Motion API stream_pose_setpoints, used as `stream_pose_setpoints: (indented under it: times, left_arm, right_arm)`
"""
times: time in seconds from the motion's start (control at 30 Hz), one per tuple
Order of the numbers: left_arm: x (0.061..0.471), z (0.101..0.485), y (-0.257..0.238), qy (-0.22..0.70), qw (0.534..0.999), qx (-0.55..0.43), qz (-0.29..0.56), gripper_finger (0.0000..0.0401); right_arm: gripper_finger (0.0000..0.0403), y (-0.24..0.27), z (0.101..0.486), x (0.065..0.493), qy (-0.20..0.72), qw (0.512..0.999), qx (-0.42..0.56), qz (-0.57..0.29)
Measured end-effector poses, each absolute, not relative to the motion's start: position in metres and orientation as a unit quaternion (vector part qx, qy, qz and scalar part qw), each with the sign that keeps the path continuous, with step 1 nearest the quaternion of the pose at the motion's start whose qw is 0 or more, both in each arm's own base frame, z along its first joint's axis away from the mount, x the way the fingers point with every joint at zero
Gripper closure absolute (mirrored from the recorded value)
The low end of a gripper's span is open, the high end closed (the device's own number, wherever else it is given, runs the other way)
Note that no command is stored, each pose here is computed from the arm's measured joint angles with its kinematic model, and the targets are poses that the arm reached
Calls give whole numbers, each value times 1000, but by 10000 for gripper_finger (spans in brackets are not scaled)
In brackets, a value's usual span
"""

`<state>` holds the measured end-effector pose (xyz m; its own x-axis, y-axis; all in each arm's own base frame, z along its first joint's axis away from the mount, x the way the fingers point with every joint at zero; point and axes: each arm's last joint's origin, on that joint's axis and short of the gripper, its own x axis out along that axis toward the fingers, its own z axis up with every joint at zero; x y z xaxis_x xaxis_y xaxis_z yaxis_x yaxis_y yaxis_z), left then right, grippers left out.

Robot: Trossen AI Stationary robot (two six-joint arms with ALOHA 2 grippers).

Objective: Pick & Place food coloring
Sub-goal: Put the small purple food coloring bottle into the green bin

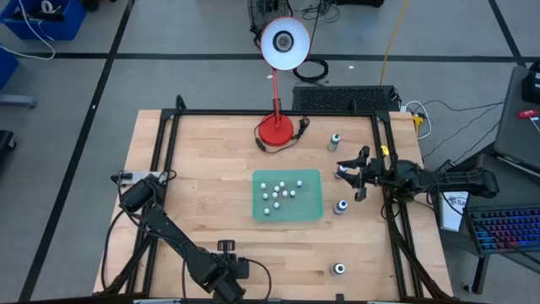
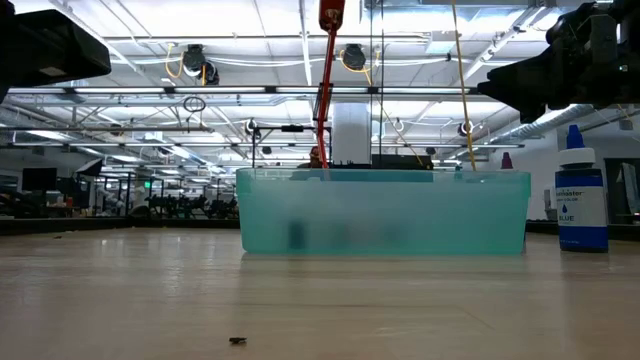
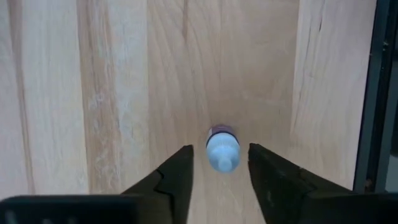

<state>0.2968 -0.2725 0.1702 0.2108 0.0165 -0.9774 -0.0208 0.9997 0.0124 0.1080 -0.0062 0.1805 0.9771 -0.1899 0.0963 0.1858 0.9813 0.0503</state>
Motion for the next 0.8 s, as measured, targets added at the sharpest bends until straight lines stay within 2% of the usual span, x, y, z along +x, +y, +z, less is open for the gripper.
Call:
stream_pose_setpoints:
  times: [0.27,0.57,0.67,0.8]
  left_arm:
    - [300,171,-275,617,787,-9,1,317]
    - [301,173,-274,599,800,27,-6,349]
    - [303,192,-268,566,822,67,-9,349]
    - [310,241,-248,486,868,106,4,349]
  right_arm:
    - [258,-6,181,108,-50,994,21,-95]
    - [255,-6,181,108,-50,994,20,-94]
    - [257,-6,181,108,-50,994,21,-95]
    - [255,-6,181,108,-50,994,21,-95]
